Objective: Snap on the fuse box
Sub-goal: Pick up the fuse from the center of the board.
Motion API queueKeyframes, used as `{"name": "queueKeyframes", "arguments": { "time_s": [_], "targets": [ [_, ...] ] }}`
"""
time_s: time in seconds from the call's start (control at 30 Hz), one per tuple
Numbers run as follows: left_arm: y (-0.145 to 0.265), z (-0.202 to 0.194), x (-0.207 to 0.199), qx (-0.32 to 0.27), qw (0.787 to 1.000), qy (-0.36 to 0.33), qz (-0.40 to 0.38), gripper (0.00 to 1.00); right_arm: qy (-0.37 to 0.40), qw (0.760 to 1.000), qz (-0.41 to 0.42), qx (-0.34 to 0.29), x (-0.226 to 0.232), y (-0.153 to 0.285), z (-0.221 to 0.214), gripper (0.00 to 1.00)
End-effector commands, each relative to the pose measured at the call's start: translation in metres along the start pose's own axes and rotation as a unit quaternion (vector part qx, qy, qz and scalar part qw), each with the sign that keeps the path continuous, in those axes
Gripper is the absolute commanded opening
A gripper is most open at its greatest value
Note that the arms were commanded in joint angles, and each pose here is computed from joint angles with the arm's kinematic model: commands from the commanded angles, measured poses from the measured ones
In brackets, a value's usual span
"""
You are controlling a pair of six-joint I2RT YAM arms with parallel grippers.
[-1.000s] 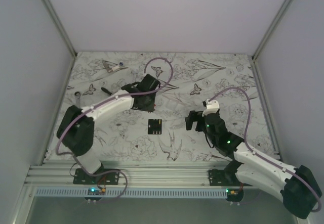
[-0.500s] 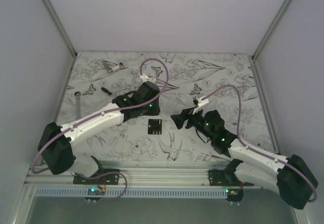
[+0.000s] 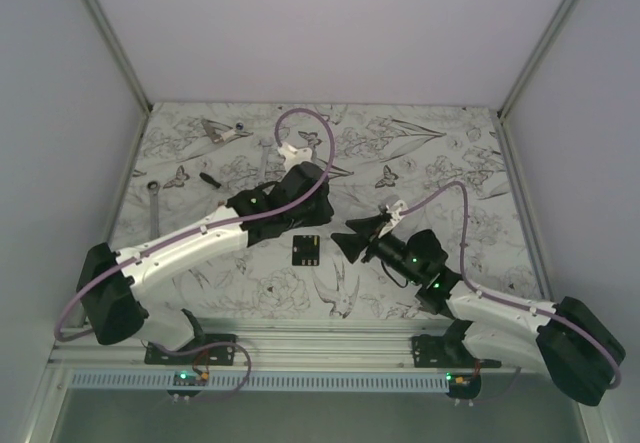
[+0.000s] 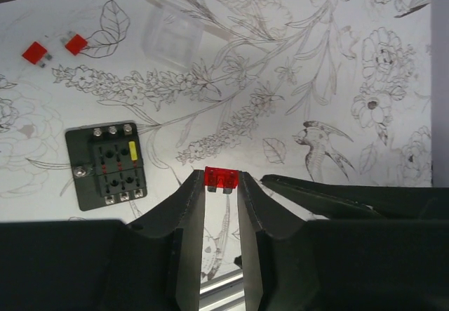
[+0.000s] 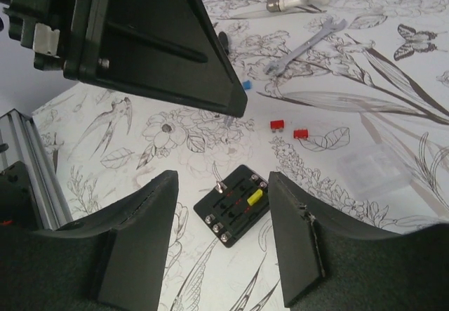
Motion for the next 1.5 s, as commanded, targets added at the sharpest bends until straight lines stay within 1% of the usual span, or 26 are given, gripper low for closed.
{"name": "queueKeyframes", "arguments": {
  "time_s": [0.0, 0.3, 0.5, 0.67, 0.87, 1.0, 1.07, 1.2, 1.33, 1.4, 1.47],
  "targets": [
    [0.007, 0.002, -0.019, -0.010, 1.000, 0.023, -0.019, 0.13, 0.018, 0.997, 0.015, -0.067, 0.005, -0.004, 0.032, 0.58],
    [0.015, -0.009, -0.033, 0.003, 0.999, 0.022, -0.041, 0.13, 0.014, 0.997, 0.000, -0.079, 0.001, -0.011, 0.036, 0.46],
    [0.019, -0.014, -0.036, 0.009, 0.999, 0.022, -0.048, 0.13, 0.013, 0.996, -0.004, -0.083, -0.001, -0.013, 0.037, 0.36],
    [0.021, -0.018, -0.038, 0.016, 0.998, 0.023, -0.054, 0.13, 0.006, 0.996, -0.012, -0.084, -0.003, -0.015, 0.037, 0.30],
    [0.022, -0.021, -0.039, 0.019, 0.998, 0.025, -0.060, 0.13, -0.001, 0.996, -0.016, -0.088, -0.004, -0.016, 0.039, 0.17],
    [0.023, -0.020, -0.038, 0.018, 0.998, 0.024, -0.062, 0.14, 0.000, 0.996, -0.015, -0.082, -0.004, -0.017, 0.038, 0.02],
    [0.025, -0.018, -0.038, 0.014, 0.998, 0.020, -0.064, 0.15, 0.003, 0.997, -0.015, -0.081, -0.004, -0.016, 0.038, 0.00],
    [0.027, -0.018, -0.039, 0.016, 0.997, 0.005, -0.069, 0.21, 0.018, 0.997, -0.012, -0.078, -0.004, -0.014, 0.039, 0.00],
    [0.033, -0.017, -0.041, 0.025, 0.995, -0.038, -0.086, 0.35, 0.037, 0.997, -0.005, -0.070, -0.003, -0.012, 0.039, 0.00],
    [0.041, -0.012, -0.039, 0.023, 0.992, -0.072, -0.099, 0.44, 0.049, 0.997, 0.008, -0.061, -0.003, -0.011, 0.038, 0.00],
    [0.051, -0.007, -0.034, 0.022, 0.987, -0.114, -0.114, 0.50, 0.060, 0.997, 0.033, -0.049, 0.000, -0.011, 0.035, 0.00]
  ]
}}
Point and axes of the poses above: each gripper's point midway between its finger pads, its own y axis back along the fingers, its own x axis along the line the jaws close on, z = x × y, the point moved 2 cm from there along y, back along the fingers, and after that the axes turned 14 degrees about y, right-handed, at the moved point
